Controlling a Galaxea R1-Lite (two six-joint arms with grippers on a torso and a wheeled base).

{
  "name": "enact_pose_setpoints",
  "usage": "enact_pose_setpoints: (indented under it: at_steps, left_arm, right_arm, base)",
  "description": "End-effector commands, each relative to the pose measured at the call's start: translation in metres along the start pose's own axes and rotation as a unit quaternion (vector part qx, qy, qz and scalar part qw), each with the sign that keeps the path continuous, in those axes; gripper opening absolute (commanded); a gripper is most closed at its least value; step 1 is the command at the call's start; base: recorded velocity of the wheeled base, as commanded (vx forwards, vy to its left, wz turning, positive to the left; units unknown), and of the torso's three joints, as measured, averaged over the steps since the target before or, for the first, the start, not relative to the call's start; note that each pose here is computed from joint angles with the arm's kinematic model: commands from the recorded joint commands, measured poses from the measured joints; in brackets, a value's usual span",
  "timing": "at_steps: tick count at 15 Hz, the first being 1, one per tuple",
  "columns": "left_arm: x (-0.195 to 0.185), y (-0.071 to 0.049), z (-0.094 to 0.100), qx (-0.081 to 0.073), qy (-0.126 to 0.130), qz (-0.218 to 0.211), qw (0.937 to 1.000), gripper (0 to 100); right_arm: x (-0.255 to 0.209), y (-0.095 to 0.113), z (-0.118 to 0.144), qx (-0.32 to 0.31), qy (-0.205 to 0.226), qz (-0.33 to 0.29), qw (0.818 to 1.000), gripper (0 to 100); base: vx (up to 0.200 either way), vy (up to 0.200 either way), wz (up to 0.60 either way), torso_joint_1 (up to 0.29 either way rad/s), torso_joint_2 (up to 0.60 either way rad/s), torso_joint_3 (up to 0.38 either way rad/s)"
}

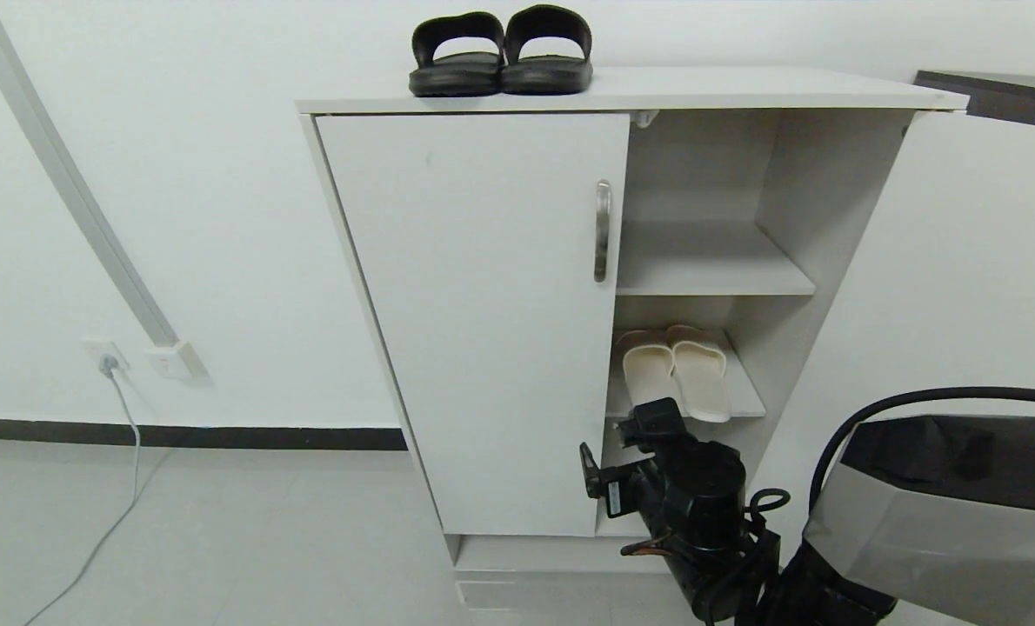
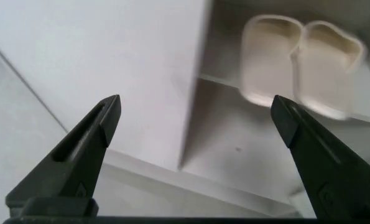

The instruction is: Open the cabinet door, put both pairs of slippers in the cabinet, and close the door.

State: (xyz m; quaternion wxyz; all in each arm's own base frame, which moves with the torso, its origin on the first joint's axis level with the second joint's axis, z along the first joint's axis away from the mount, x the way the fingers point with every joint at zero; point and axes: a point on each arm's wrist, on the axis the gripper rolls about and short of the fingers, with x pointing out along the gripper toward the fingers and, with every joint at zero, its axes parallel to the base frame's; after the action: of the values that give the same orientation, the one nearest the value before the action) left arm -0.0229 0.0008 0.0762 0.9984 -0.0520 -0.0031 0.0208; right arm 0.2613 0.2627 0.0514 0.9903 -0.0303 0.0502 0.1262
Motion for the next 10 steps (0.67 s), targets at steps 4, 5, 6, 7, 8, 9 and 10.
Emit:
enact_pose_setpoints:
  at_steps: [4, 5, 6, 7, 8, 9, 10]
  left_arm:
    - [0.0000, 0.0000, -0.0001, 0.000, 0.000, 0.001, 1.0000, 0]
    - [0.0001, 0.0000, -0.0001, 0.000, 0.001, 0.001, 1.0000, 0]
    - [0.0001, 0.0000, 0.0001, 0.000, 0.000, 0.001, 1.0000, 0]
    - [0.0001, 0.0000, -0.0001, 0.000, 0.001, 0.001, 1.0000, 0]
    - [0.0001, 0.0000, -0.0001, 0.000, 0.001, 0.001, 1.0000, 0]
    - [0.0001, 0.0000, 0.0001, 0.000, 0.000, 0.001, 1.0000, 0]
    - [0.0001, 0.0000, 0.0001, 0.000, 0.000, 0.001, 1.0000, 0]
  right_arm:
    - [0.0005, -0.0010, -0.0006, 0.001, -0.001, -0.001, 1.000, 100]
    - [0.0001, -0.0012, 0.0002, 0.004, -0.005, 0.000, 1.000, 100]
    - [-0.0005, -0.0014, 0.0003, 0.005, -0.008, 0.003, 1.000, 100]
    - [-0.0015, -0.0023, -0.0006, 0.005, -0.007, 0.012, 1.000, 100]
    - [-0.0030, -0.0046, -0.0035, 0.002, -0.001, 0.012, 1.000, 100]
    - [-0.0030, -0.0063, -0.0039, 0.004, -0.002, 0.016, 1.000, 100]
    - [-0.0026, -0.0079, -0.0025, 0.007, -0.009, 0.028, 1.000, 100]
  base:
    - [0.000, 0.200, 0.00, 0.004, 0.00, 0.000]
    - [0.000, 0.200, 0.00, 0.007, 0.00, 0.002]
    - [0.000, 0.000, 0.00, 0.000, 0.00, 0.000]
    - [0.000, 0.000, 0.00, 0.000, 0.00, 0.000]
    - [0.000, 0.000, 0.00, 0.000, 0.00, 0.000]
    - [0.000, 0.000, 0.00, 0.000, 0.00, 0.000]
    - [0.000, 0.000, 0.00, 0.000, 0.00, 0.000]
